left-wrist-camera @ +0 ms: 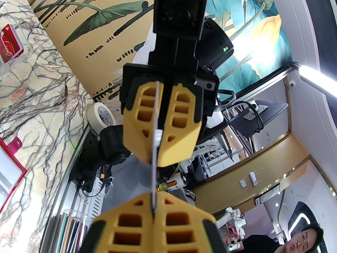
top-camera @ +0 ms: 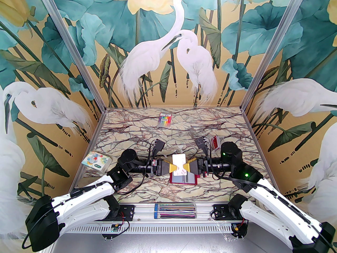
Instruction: Put the credit cards into the card holder
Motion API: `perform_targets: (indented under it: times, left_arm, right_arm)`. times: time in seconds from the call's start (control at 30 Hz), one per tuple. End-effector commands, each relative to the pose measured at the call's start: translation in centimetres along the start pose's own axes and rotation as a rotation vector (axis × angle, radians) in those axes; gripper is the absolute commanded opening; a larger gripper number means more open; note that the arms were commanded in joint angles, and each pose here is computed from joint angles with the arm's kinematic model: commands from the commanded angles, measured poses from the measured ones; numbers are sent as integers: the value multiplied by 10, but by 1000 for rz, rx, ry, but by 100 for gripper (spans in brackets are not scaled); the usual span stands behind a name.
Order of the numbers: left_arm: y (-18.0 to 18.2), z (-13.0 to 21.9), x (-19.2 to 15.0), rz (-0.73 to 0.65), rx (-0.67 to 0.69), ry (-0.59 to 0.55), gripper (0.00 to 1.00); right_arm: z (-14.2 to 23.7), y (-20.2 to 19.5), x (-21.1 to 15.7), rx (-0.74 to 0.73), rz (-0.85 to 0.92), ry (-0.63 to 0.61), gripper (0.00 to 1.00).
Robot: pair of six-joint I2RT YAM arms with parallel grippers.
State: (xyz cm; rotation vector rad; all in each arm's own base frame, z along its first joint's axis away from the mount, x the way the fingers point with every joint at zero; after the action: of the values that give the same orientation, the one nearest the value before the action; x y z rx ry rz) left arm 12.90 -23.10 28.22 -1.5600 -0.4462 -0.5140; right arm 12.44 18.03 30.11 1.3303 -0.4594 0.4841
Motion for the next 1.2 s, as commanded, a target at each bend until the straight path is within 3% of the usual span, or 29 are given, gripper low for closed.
perform_targets:
  times: [0.0, 0.67, 1.17]
  left_arm:
    - [-1, 0, -3, -10, -18, 19, 0]
    - [1, 1, -7, -9, -16, 34, 0]
    - [3, 2, -8, -11, 2, 25, 0]
  right_arm:
    - [0, 4, -2, 29, 33, 3, 11]
    - [2, 7, 0, 22, 37, -9, 14]
    - [1, 6, 1, 12, 32, -6, 0]
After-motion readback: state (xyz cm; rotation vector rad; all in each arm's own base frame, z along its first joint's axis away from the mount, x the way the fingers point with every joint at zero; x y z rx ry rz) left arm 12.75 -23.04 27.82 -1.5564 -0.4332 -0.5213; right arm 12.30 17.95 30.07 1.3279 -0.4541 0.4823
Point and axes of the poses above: each hand's point on the last joint's axis, 136 mm out from that joint toward the fingers, its own z axis back along the fingers, its own y axis along the line the jaws close on, x = y × z, the point moved 8 cm from there along z, back along the fingers, and after that the axes turned 3 degrees about -z, right-handed, at the moved point
